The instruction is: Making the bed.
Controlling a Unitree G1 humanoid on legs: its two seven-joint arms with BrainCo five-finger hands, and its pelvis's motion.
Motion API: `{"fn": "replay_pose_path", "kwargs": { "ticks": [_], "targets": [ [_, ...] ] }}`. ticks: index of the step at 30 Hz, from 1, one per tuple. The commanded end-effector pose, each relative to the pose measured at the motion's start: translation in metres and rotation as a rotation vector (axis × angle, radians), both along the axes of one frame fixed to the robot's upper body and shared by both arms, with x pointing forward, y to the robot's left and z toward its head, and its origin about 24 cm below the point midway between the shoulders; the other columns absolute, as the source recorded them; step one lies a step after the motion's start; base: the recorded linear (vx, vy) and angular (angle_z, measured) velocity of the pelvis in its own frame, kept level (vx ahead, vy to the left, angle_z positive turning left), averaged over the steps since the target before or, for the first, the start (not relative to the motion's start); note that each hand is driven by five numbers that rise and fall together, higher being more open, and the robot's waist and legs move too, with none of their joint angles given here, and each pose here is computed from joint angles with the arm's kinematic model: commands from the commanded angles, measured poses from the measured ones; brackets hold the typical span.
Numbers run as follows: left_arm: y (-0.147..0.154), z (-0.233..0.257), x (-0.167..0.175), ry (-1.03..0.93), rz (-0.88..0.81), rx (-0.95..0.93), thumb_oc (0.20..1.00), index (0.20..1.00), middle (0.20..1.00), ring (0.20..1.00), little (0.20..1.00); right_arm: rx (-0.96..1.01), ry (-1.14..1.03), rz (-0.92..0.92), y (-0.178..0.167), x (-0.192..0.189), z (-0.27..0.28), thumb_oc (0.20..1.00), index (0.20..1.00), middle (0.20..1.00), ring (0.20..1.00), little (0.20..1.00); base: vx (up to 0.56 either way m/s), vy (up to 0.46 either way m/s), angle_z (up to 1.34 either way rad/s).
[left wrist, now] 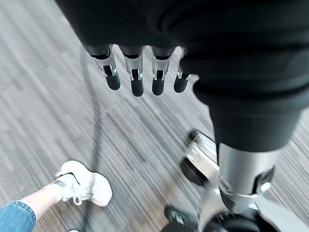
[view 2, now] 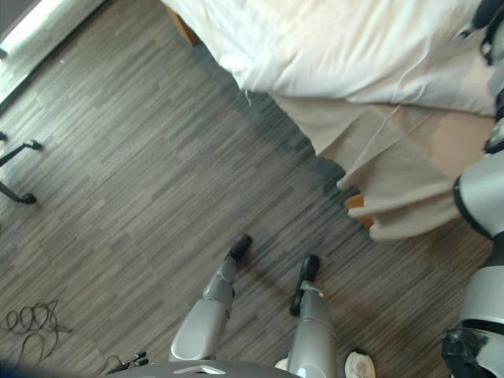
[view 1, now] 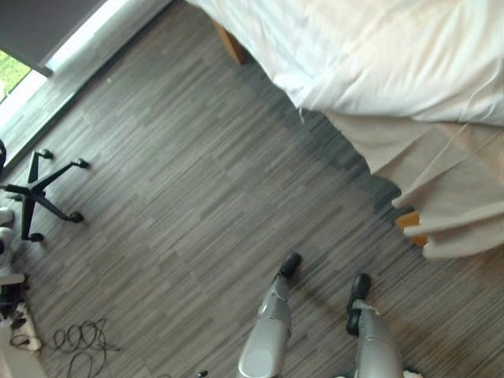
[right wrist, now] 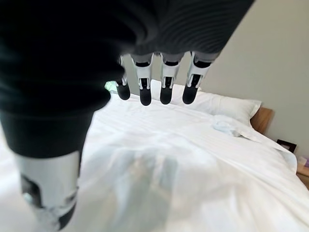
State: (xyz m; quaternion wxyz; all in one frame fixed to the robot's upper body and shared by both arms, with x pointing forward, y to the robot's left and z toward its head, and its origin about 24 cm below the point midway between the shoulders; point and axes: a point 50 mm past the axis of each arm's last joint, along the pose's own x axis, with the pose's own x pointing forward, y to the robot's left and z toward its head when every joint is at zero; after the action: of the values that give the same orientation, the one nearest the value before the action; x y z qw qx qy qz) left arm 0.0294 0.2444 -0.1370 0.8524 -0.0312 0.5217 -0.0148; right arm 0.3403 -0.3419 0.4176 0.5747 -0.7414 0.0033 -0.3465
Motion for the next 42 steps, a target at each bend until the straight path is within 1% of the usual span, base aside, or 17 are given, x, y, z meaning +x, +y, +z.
{"fn": "replay_pose_path", "kwargs": {
  "ticks": [1, 4, 8, 12, 14, 16, 26, 30, 32, 33, 34, 36, 37, 38, 39, 40, 42],
  "targets": [
    [-0.005, 0.001, 0.032, -0.07, -0.002, 0.002, 1.0, 1.0, 1.0, 1.0, 1.0, -0.111, -0.248, -0.131, -0.021, -0.065, 0.071, 1.0, 1.0, 1.0, 1.0, 1.0, -0.03, -0.012, 0.11],
    [-0.021, 0.004, 0.058, -0.16, 0.008, -0.04, 1.0, 1.0, 1.0, 1.0, 1.0, -0.114, -0.262, -0.09, -0.017, -0.062, 0.071, 1.0, 1.0, 1.0, 1.0, 1.0, 0.04, -0.033, 0.08],
    [-0.032, 0.006, 0.074, -0.227, 0.25, -0.164, 1.0, 1.0, 1.0, 1.0, 1.0, -0.105, -0.251, -0.063, -0.015, -0.056, 0.064, 1.0, 1.0, 1.0, 1.0, 1.0, 0.06, -0.05, 0.04],
    [-0.039, 0.003, 0.075, -0.228, 0.279, -0.183, 1.0, 1.0, 1.0, 1.0, 1.0, 0.06, -0.291, -0.007, -0.019, -0.057, 0.064, 1.0, 1.0, 1.0, 1.0, 1.0, 0.02, -0.007, -0.08],
    [-0.047, 0.004, 0.081, -0.243, 0.262, -0.211, 1.0, 1.0, 1.0, 1.0, 1.0, 0.242, -0.316, 0.125, -0.016, -0.054, 0.064, 1.0, 1.0, 1.0, 1.0, 1.0, -0.05, 0.042, -0.03],
    [-0.054, 0.006, 0.083, -0.255, 0.25, -0.245, 1.0, 1.0, 1.0, 1.0, 1.0, 0.251, -0.334, 0.088, -0.02, -0.06, 0.068, 0.2, 0.2, 0.2, 0.2, 0.2, 0.08, 0.011, -0.01],
    [-0.061, 0.018, 0.092, -0.327, 0.241, -0.293, 1.0, 1.0, 1.0, 1.0, 1.0, 0.275, -0.338, 0.0, -0.046, -0.08, 0.062, 0.2, 0.2, 0.2, 0.2, 0.2, 0.01, 0.013, 0.01],
    [-0.057, 0.02, 0.101, -0.351, 0.252, -0.274, 1.0, 1.0, 1.0, 1.0, 1.0, 0.073, -0.113, 0.031, -0.029, -0.041, 0.029, 0.2, 0.2, 0.2, 0.2, 0.2, -0.08, 0.054, 0.09],
    [-0.051, 0.018, 0.104, -0.346, 0.257, -0.239, 1.0, 1.0, 1.0, 1.0, 1.0, -0.042, 0.081, 0.14, -0.003, -0.005, -0.013, 0.2, 0.2, 0.2, 0.2, 0.2, -0.03, 0.023, 0.06],
    [-0.052, 0.012, 0.101, -0.317, 0.273, -0.222, 1.0, 1.0, 1.0, 1.0, 1.0, -0.193, 0.294, 0.311, 0.037, 0.018, -0.07, 0.2, 0.2, 0.2, 0.2, 0.2, -0.02, 0.014, -0.05],
    [-0.05, 0.012, 0.1, -0.316, 0.271, -0.217, 1.0, 1.0, 1.0, 1.0, 1.0, -0.187, 0.295, 0.311, 0.036, 0.018, -0.072, 0.2, 0.2, 0.2, 0.2, 0.2, -0.01, 0.027, -0.09],
    [-0.048, 0.005, 0.1, -0.277, 0.302, -0.193, 1.0, 1.0, 1.0, 1.0, 1.0, -0.202, 0.522, 0.45, 0.06, 0.021, -0.148, 0.2, 0.2, 0.2, 0.2, 0.2, -0.01, 0.023, -0.14],
    [-0.048, 0.004, 0.099, -0.268, 0.3, -0.188, 1.0, 1.0, 1.0, 1.0, 1.0, -0.174, 0.627, 0.466, 0.06, 0.018, -0.184, 0.2, 0.2, 0.2, 0.2, 0.2, 0.02, 0.012, -0.15],
    [-0.052, -0.002, 0.098, -0.232, 0.29, -0.187, 1.0, 1.0, 1.0, 1.0, 1.0, 0.016, 0.857, 0.456, 0.048, 0.0, -0.28, 0.2, 0.2, 0.2, 0.2, 0.2, 0.02, 0.027, -0.11],
    [-0.049, -0.003, 0.097, -0.218, 0.276, -0.171, 1.0, 1.0, 1.0, 1.0, 1.0, 0.104, 0.966, 0.439, 0.045, -0.015, -0.323, 0.2, 0.2, 0.2, 0.2, 0.2, 0.03, 0.019, -0.05],
    [-0.048, -0.003, 0.097, -0.218, 0.272, -0.168, 1.0, 1.0, 1.0, 1.0, 1.0, 0.108, 0.965, 0.438, 0.045, -0.016, -0.324, 0.2, 0.2, 0.2, 0.2, 0.2, 0.03, 0.039, -0.04],
    [-0.038, -0.005, 0.096, -0.199, 0.29, -0.136, 1.0, 1.0, 1.0, 1.0, 1.0, 0.307, 1.195, 0.347, 0.039, -0.067, -0.417, 0.2, 0.2, 0.2, 0.2, 0.2, 0.08, 0.05, -0.09]
  ]
}}
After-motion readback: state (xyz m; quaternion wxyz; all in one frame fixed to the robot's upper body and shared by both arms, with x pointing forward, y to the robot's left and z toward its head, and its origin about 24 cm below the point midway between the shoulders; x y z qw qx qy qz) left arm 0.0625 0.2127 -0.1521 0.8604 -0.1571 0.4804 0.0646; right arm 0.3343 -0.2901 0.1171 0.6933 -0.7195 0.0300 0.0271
